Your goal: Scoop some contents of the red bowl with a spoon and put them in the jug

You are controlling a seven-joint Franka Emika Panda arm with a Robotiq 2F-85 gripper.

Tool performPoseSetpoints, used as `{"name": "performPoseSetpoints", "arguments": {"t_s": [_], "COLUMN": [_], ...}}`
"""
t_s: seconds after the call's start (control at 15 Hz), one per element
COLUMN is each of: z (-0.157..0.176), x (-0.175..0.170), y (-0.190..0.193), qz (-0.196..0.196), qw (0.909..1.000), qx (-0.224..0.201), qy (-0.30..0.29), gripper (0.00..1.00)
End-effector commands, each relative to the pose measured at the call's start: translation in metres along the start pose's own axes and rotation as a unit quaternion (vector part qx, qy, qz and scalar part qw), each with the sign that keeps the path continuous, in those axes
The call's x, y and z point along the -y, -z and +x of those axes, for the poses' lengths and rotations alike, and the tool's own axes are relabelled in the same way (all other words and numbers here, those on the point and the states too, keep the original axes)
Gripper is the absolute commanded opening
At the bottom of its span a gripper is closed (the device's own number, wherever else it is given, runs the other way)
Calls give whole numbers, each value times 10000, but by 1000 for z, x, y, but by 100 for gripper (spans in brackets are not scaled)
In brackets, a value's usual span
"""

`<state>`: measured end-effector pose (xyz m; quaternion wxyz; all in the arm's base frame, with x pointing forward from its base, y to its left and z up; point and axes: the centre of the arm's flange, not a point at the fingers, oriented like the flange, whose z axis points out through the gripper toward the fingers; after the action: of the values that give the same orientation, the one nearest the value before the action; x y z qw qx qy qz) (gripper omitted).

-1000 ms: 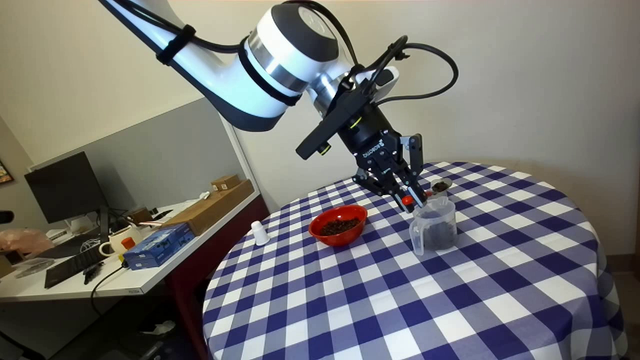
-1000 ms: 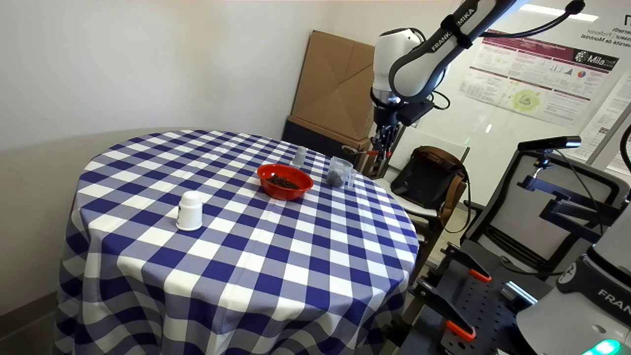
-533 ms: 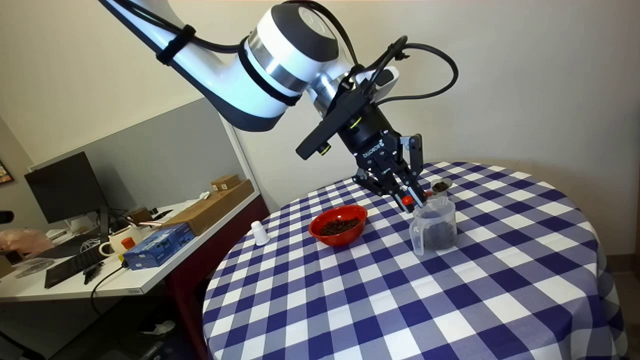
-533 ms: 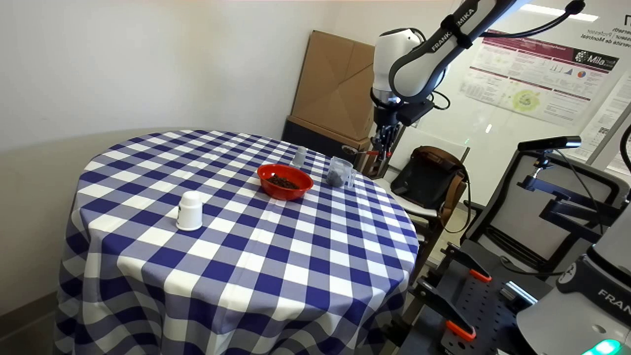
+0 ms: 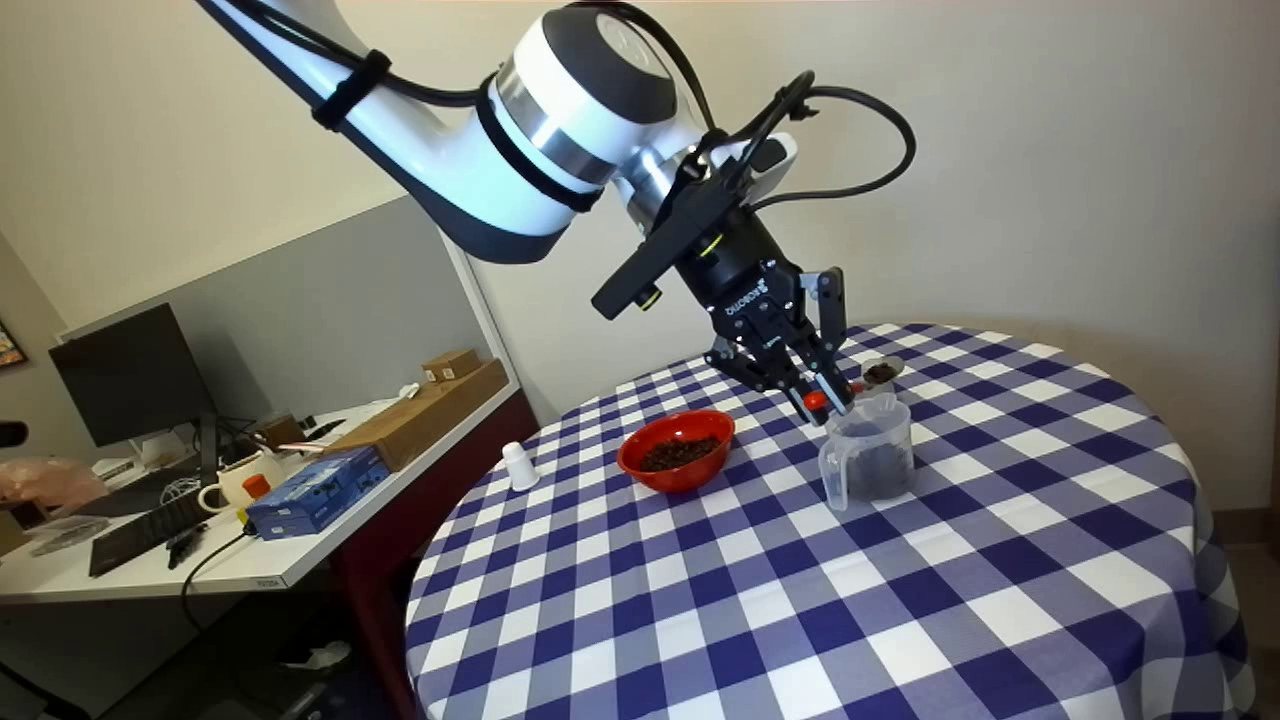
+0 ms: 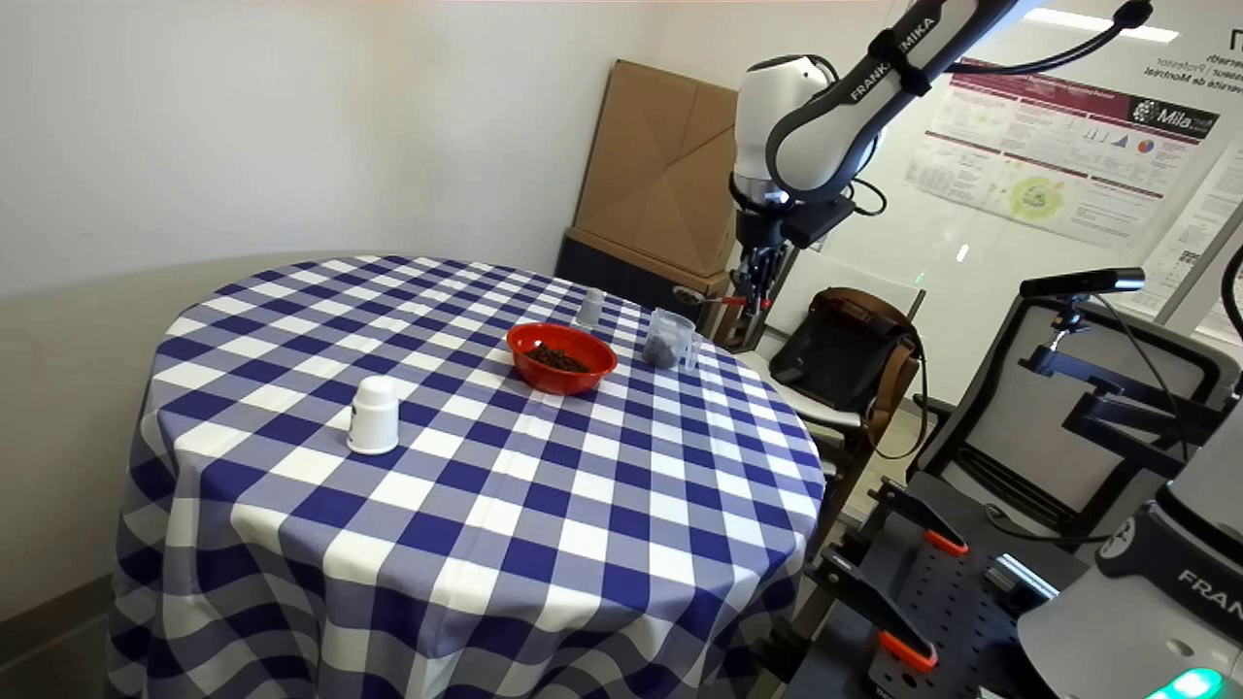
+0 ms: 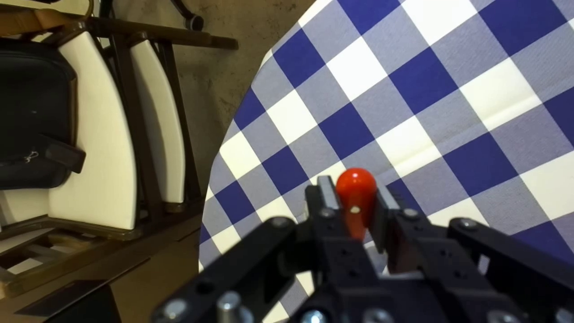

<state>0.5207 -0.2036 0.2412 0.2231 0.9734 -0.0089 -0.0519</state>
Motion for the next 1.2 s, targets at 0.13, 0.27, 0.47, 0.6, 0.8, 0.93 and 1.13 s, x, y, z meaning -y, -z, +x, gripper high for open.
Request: {"name": "performPoseSetpoints", "arguments": {"t_s": [0.13,0.27,0.47,0.6,0.8,0.93,1.13], "z": [0,1,3,4,4,4,5], "x": [4,5,9,11,14,15,15], "y": [5,6,7,9,10,10,11], "qz": [-177,-212,-293,-340,-423,-480,-569], "qw": [9998,9998,9994,9992,9986,9983,9977], "qx": [15,12,8,6,23,37,54], "qy": [17,66,169,227,301,343,375], "gripper": [10,10,10,10,10,10,10]}}
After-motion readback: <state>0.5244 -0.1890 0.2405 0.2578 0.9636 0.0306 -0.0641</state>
